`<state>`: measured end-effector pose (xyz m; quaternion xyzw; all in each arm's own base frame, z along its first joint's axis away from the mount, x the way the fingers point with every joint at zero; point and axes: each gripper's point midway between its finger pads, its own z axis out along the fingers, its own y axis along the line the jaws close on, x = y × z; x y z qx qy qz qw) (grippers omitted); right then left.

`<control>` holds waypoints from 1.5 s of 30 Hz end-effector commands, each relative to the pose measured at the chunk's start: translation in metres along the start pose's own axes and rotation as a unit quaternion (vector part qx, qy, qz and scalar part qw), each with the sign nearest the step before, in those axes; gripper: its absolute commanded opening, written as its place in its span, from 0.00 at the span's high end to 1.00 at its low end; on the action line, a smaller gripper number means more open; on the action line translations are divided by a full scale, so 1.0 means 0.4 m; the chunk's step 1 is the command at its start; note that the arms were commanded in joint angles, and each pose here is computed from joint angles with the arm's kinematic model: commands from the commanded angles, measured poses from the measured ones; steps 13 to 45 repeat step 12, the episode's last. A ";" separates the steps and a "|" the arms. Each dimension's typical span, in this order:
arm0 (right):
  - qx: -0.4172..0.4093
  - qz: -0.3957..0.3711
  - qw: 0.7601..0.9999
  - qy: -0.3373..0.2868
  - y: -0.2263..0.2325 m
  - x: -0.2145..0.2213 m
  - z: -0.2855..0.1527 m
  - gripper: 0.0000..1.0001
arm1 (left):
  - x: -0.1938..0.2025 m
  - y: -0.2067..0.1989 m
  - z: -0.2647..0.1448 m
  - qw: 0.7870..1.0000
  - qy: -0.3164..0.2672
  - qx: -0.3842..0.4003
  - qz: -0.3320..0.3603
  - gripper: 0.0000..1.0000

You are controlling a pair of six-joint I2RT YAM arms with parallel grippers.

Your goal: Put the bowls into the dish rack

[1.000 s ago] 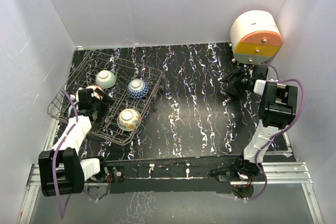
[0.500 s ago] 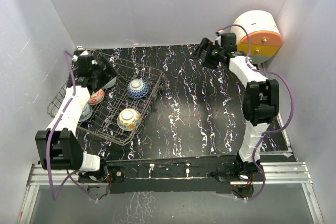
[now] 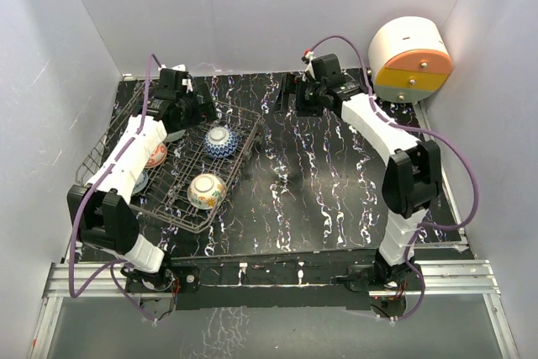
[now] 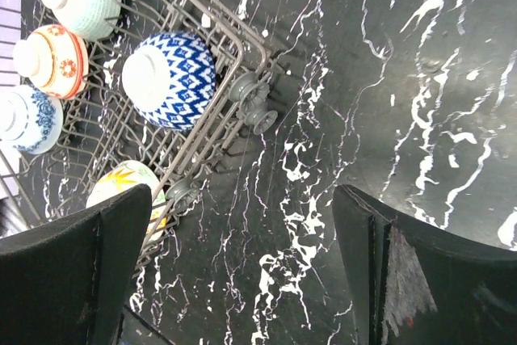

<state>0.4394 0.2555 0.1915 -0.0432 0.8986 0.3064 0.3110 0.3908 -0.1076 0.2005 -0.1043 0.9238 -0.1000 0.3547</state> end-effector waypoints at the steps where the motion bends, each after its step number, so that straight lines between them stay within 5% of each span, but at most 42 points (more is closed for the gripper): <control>1: 0.037 -0.047 0.996 -0.068 0.024 -0.061 -0.097 0.02 | -0.037 0.017 -0.066 0.999 -0.019 -0.014 0.024 0.03; 10: 0.101 -0.058 0.989 -0.088 -0.014 -0.060 -0.143 0.02 | -0.028 0.019 -0.082 0.999 -0.021 -0.009 0.025 0.03; 45: 0.102 -0.061 0.989 -0.089 -0.015 -0.060 -0.145 0.02 | -0.029 0.017 -0.084 0.999 -0.021 -0.007 0.025 0.03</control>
